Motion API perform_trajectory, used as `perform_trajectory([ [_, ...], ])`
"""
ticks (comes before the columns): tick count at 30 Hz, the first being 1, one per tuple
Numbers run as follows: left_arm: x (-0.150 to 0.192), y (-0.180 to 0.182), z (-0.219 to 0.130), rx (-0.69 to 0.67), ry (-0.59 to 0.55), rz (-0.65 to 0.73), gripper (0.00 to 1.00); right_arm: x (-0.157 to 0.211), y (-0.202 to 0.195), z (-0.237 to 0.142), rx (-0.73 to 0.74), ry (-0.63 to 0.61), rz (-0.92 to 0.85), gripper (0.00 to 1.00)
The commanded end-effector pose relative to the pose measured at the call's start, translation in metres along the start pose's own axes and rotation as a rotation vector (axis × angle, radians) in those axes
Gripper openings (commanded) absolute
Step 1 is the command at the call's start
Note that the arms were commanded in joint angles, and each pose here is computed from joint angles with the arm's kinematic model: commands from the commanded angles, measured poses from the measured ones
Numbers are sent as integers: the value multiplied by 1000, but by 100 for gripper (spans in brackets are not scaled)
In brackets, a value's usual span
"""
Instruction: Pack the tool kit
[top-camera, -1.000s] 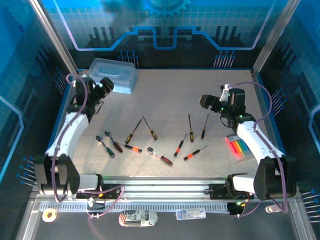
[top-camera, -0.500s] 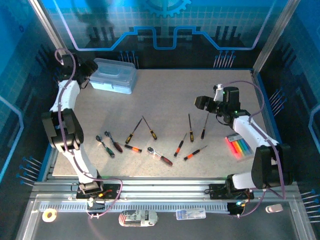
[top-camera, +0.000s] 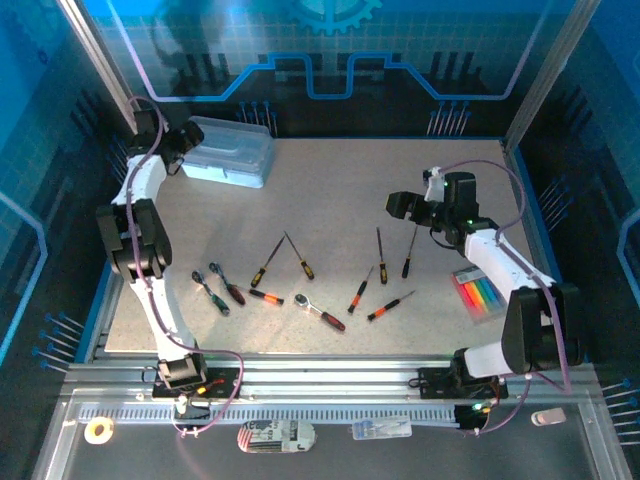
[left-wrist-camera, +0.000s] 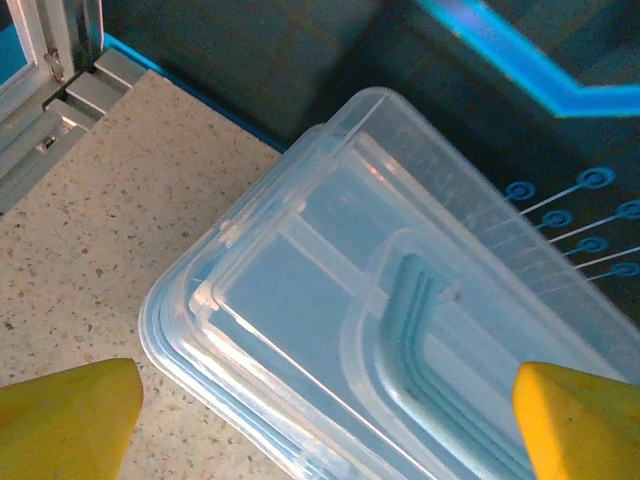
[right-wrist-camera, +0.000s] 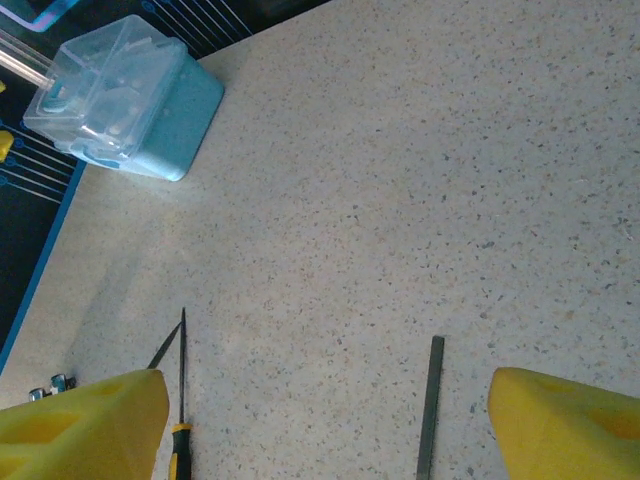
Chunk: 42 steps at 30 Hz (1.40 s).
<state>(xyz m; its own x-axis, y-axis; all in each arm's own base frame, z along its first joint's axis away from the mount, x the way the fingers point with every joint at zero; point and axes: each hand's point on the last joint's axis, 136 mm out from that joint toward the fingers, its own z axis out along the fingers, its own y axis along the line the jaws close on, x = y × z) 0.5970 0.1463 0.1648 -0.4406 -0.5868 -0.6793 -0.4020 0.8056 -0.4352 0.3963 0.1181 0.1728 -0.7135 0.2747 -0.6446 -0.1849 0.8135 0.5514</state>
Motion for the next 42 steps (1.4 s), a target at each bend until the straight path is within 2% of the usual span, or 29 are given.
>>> perform_trajectory([
  [1, -14, -1, 10, 40, -35, 44, 97, -4, 15, 5, -42, 10, -24, 83],
  [12, -4, 18, 35, 33, -22, 54, 95, 3, 23, 18, -29, 63, -50, 83],
  [16, -15, 24, 33, 0, -73, 87, 97, 2, 24, 16, -14, 67, -68, 83],
  [21, -15, 22, 48, 30, -14, 83, 96, 1, 22, 17, 0, 75, -80, 84],
  [26, 3, 23, 53, 56, 38, 83, 93, 1, 22, 18, 4, 72, -79, 84],
  [36, 33, 23, 27, 46, 105, 68, 86, -4, 32, 6, -21, 40, -77, 83],
  [42, 68, 8, -4, 38, 160, -23, 85, -1, 37, 1, -54, 29, -62, 83],
])
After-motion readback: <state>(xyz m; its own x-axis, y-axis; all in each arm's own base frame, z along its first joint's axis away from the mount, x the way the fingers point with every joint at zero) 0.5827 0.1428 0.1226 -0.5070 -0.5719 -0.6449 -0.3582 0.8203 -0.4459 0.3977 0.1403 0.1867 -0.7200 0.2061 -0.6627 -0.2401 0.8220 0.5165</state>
